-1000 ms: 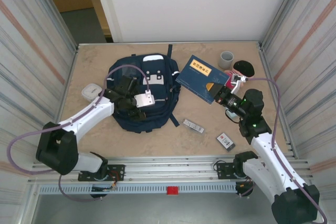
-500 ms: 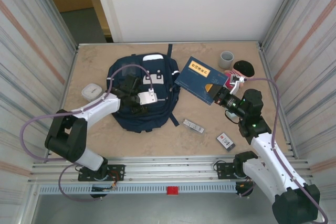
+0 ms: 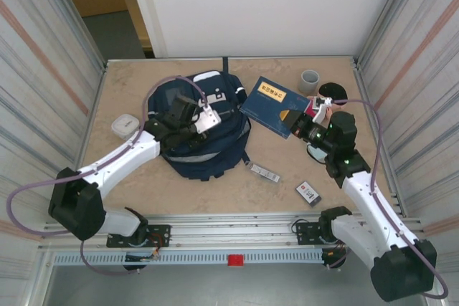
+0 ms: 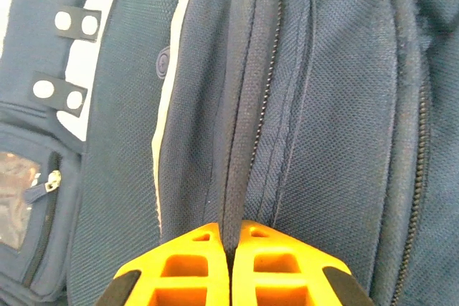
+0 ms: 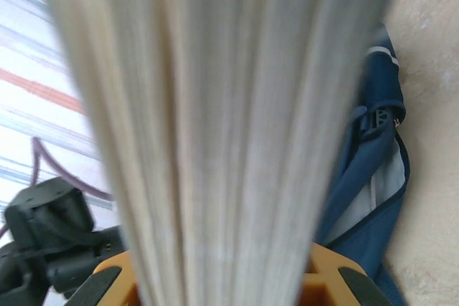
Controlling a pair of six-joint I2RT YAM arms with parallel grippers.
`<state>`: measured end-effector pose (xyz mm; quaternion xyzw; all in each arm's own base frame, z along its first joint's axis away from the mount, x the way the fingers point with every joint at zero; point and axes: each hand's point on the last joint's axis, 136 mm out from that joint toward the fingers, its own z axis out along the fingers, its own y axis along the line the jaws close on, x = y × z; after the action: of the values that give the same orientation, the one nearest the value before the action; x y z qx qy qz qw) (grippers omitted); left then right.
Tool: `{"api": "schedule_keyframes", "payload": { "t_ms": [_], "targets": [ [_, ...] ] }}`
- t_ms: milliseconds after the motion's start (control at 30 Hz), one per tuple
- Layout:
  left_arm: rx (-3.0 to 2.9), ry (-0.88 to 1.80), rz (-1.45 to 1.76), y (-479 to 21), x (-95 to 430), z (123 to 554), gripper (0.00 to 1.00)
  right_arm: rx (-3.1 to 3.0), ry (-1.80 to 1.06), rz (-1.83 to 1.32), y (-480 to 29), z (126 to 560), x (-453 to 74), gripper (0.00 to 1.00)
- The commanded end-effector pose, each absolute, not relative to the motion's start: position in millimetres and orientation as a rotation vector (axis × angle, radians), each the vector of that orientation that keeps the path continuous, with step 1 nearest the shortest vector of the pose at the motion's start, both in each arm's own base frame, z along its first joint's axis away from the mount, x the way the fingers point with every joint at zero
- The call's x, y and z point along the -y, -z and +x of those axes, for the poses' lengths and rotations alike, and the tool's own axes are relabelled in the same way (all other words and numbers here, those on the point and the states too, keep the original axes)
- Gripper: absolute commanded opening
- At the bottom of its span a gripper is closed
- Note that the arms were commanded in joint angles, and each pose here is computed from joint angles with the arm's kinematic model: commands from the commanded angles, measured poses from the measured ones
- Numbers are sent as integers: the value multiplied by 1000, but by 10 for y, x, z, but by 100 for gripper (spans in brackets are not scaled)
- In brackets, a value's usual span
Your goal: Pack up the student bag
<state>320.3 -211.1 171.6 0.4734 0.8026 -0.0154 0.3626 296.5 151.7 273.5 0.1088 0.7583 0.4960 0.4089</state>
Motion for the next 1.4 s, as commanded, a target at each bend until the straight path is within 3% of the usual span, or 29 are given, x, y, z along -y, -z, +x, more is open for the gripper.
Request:
{"api": "schedule_keyframes", "payload": {
  "t_ms": [0, 267, 467, 667, 1067, 1367],
  "targets": [
    [-2087, 160, 881, -2399, 2149, 3315, 0, -1940, -1205, 250, -2967, 3065, -1489, 0],
    [-2140, 260, 733, -2769, 2239, 3390, 0, -2146, -1138, 350, -2837, 2757, -1372, 0],
    [-2141, 306, 693, -2922, 2269, 3444, 0, -2258, -1320, 352, -2579, 2260, -1666, 0],
    [-2166, 349, 664, -2936, 2288, 3516, 0, -2289, -1418, 287, -2439, 2033, -2192, 0],
    [-2190, 517, 644, -2990, 2460, 3518, 0, -1926, -1518, 571, -2500, 2559, -2600, 0],
    [-2164, 566, 633, -3123, 2455, 3551, 0, -1845, -1392, 772, -2165, 2959, -2774, 0]
  ]
}}
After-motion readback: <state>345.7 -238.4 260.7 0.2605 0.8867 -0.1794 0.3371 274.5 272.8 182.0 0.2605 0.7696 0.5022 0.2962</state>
